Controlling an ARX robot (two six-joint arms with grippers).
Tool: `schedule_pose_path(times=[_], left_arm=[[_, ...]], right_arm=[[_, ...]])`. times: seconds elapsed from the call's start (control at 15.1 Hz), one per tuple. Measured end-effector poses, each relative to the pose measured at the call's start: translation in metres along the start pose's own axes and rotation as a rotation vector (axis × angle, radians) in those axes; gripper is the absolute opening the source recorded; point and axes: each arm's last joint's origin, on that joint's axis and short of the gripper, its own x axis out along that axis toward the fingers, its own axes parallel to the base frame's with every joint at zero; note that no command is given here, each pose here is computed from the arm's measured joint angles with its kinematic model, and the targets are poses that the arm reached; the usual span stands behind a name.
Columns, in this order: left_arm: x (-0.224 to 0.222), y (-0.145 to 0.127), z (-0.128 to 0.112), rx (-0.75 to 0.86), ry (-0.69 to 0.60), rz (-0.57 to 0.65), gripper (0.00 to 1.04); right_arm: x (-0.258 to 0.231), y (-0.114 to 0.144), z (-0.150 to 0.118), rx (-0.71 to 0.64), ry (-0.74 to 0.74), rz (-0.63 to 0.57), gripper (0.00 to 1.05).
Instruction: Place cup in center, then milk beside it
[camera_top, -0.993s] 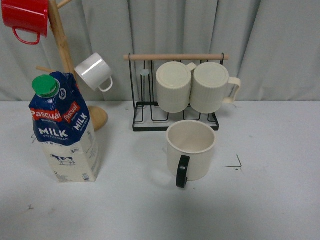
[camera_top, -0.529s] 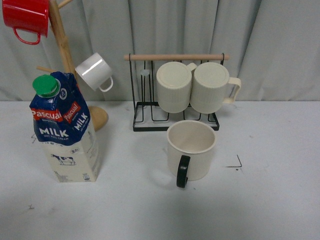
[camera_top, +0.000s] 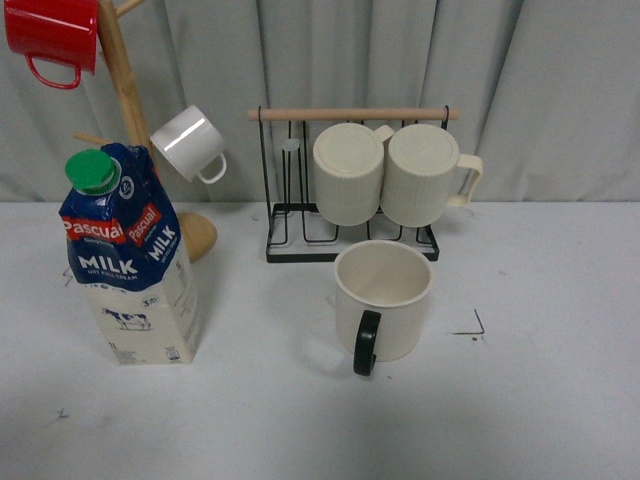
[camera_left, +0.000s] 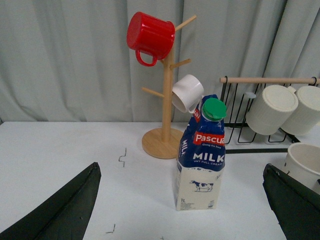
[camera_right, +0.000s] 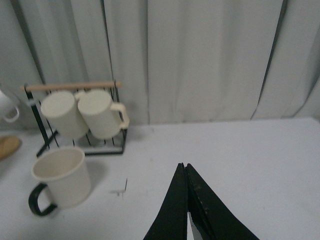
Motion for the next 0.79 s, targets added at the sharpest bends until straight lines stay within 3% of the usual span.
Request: schedule_pose_path(times=[0.4, 0.46, 0.53, 0.79], left_arm=[[0.0000, 0.0000, 0.0000, 0.000, 0.000, -0.001, 0.98], [0.0000, 0.0000, 0.0000, 0.000, 0.000, -0.001, 0.98], [0.0000, 0.0000, 0.0000, 0.000, 0.000, -0.001, 0.98], [0.0000, 0.0000, 0.0000, 0.000, 0.000, -0.001, 0.98]], right_arm=[[-0.0010, 0.0000, 0.0014, 0.000, -0.018, 0.000, 0.02], [-0.0010, 0.0000, 0.0014, 0.000, -0.018, 0.000, 0.14], [-0.0010, 0.0000, 0.0014, 0.000, -0.018, 0.000, 0.32], [-0.0010, 0.0000, 0.0014, 0.000, -0.018, 0.000, 0.81]])
